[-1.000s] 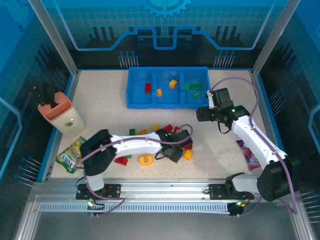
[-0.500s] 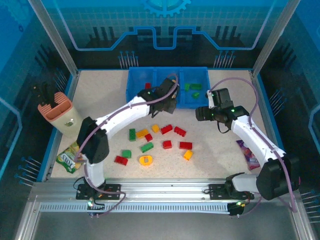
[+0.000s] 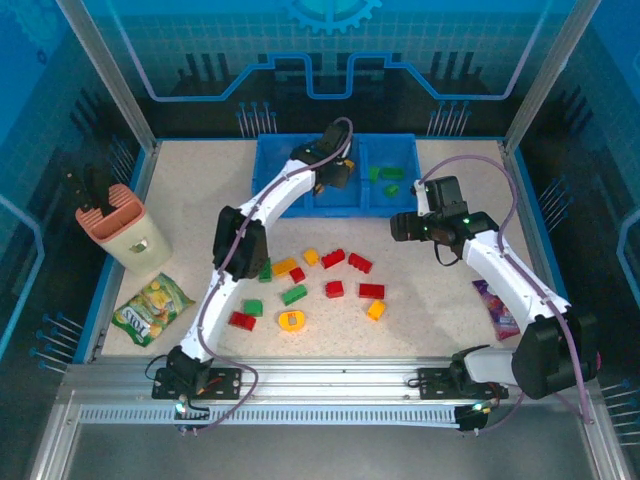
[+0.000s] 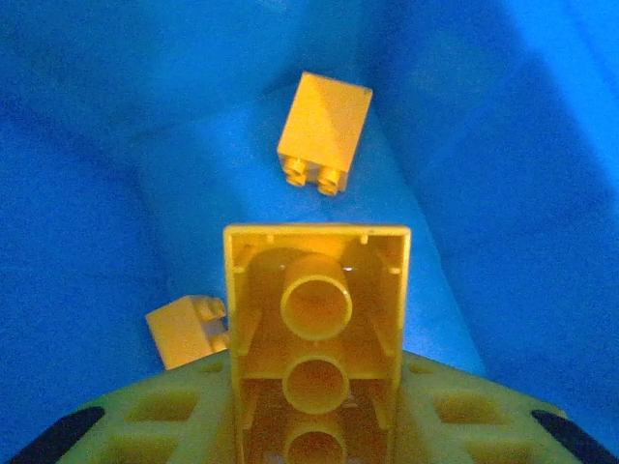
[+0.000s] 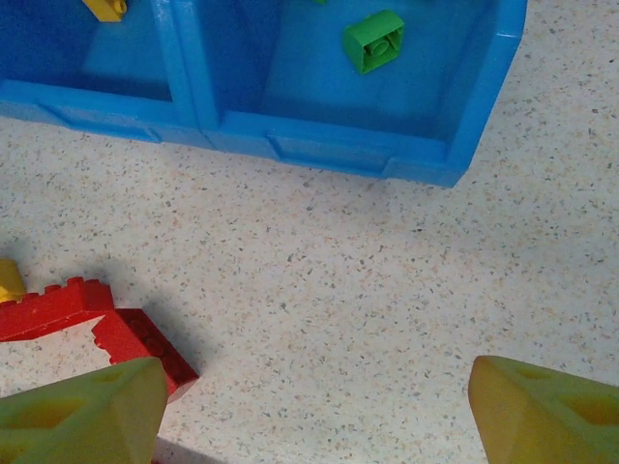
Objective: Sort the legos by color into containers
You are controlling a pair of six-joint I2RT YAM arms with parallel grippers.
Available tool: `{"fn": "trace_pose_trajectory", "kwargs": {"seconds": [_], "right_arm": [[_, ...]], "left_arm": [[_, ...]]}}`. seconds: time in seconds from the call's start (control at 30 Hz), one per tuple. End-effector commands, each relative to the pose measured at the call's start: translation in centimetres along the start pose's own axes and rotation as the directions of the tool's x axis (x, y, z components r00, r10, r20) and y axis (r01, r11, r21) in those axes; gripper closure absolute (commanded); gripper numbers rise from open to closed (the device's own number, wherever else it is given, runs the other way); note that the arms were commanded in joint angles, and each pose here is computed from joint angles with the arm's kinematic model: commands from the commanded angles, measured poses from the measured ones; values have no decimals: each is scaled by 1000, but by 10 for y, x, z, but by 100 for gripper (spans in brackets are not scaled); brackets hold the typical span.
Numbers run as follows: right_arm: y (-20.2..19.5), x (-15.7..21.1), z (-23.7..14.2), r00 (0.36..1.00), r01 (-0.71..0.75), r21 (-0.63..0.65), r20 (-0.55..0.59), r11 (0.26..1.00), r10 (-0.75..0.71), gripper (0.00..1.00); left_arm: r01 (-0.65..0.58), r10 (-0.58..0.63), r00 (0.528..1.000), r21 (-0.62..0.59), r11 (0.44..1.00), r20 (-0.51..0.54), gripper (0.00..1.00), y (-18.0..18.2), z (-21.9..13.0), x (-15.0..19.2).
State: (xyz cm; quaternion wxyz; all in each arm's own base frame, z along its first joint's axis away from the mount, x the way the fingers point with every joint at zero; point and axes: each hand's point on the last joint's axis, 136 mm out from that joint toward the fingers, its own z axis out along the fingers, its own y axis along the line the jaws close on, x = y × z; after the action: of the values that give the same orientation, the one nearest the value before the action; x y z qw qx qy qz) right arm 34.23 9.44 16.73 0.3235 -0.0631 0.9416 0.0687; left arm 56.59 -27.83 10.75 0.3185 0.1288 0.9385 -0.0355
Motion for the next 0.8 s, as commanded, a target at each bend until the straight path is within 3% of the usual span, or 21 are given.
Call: {"fn": "trace_pose_trajectory", "kwargs": {"seconds": [0.0, 0.17, 0.43, 0.77], "right_arm": [[-2, 2, 3, 1000, -24, -7, -6, 1000, 24, 18], [-7, 5, 4, 1000, -26, 16, -8, 1000, 27, 18], [-6, 1, 6, 1000, -16, 10, -7, 1000, 16, 18], [-7, 3, 2, 1000, -17, 16, -9, 1000, 17, 18]], "left_arm": [[5, -5, 1000, 37, 999, -15, 64, 2, -4, -3], [42, -34, 996, 98, 994, -79, 62, -10, 4, 15], [31, -21, 993, 82, 996, -118, 59, -16, 10, 38], [18, -13, 997, 72, 997, -77, 57, -15, -7, 25]]}}
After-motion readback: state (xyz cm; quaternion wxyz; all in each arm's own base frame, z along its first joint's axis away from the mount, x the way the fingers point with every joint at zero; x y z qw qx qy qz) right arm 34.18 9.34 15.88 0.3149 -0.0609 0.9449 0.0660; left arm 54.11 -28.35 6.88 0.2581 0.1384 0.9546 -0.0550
